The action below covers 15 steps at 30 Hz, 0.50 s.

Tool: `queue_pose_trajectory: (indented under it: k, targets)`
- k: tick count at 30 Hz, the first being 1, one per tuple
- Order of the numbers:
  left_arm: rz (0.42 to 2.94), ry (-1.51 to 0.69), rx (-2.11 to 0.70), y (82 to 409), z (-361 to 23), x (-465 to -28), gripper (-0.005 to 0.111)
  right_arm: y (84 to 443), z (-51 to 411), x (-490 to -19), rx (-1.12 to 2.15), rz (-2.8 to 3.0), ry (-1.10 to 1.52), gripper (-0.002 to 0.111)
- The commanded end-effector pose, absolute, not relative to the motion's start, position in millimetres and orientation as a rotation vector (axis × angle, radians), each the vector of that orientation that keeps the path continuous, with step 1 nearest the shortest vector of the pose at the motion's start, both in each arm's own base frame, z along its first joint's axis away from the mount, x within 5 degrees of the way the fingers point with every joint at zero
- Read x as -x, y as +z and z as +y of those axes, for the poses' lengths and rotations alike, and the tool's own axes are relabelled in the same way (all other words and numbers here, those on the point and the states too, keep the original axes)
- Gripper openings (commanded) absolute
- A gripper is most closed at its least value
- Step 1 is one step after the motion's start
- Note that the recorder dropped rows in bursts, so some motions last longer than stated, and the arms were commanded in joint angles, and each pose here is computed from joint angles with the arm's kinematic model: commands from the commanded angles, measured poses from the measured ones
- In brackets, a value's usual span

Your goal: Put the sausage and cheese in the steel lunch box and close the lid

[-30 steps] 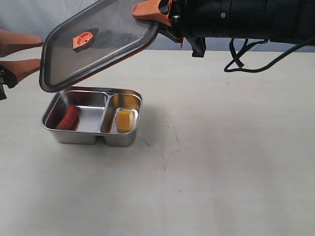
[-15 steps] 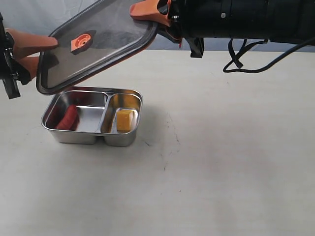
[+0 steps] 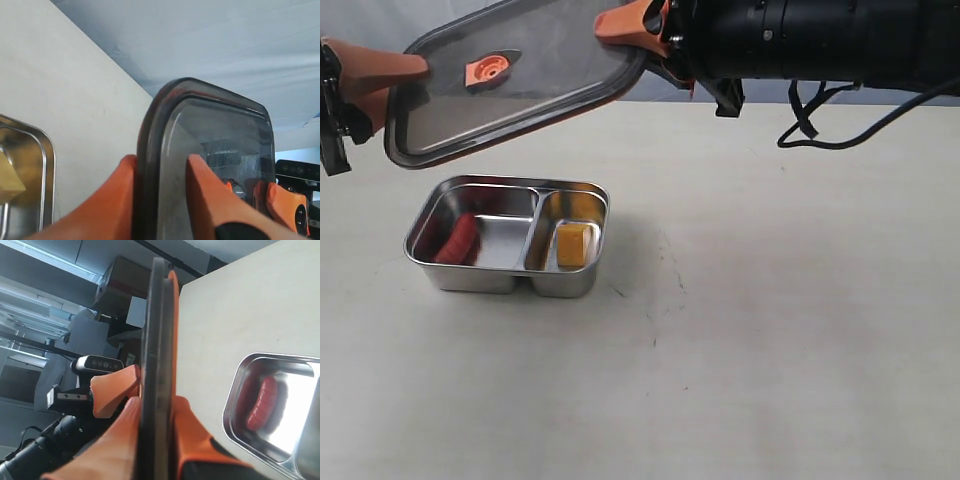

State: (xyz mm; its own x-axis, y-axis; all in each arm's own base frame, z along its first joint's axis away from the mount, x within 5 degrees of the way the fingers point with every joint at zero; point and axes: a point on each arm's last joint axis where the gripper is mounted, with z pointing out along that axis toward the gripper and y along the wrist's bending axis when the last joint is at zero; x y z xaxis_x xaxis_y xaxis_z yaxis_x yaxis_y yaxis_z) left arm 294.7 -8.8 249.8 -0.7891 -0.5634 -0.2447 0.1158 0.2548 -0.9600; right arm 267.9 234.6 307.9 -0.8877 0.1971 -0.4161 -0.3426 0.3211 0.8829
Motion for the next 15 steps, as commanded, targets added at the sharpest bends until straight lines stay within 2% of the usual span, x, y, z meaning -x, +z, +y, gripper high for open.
queue_pose_trajectory:
  k: [1, 15]
  targets:
    - [2.02, -1.564, 0.249, 260, -12, -294, 0.0, 288, 249, -264, 0.212, 2.215, 1.566, -0.001]
    - [2.284, -1.395, 0.148, 239, 4, -283, 0.0, 248, 271, -263, 0.221, 2.361, 1.577, -0.001]
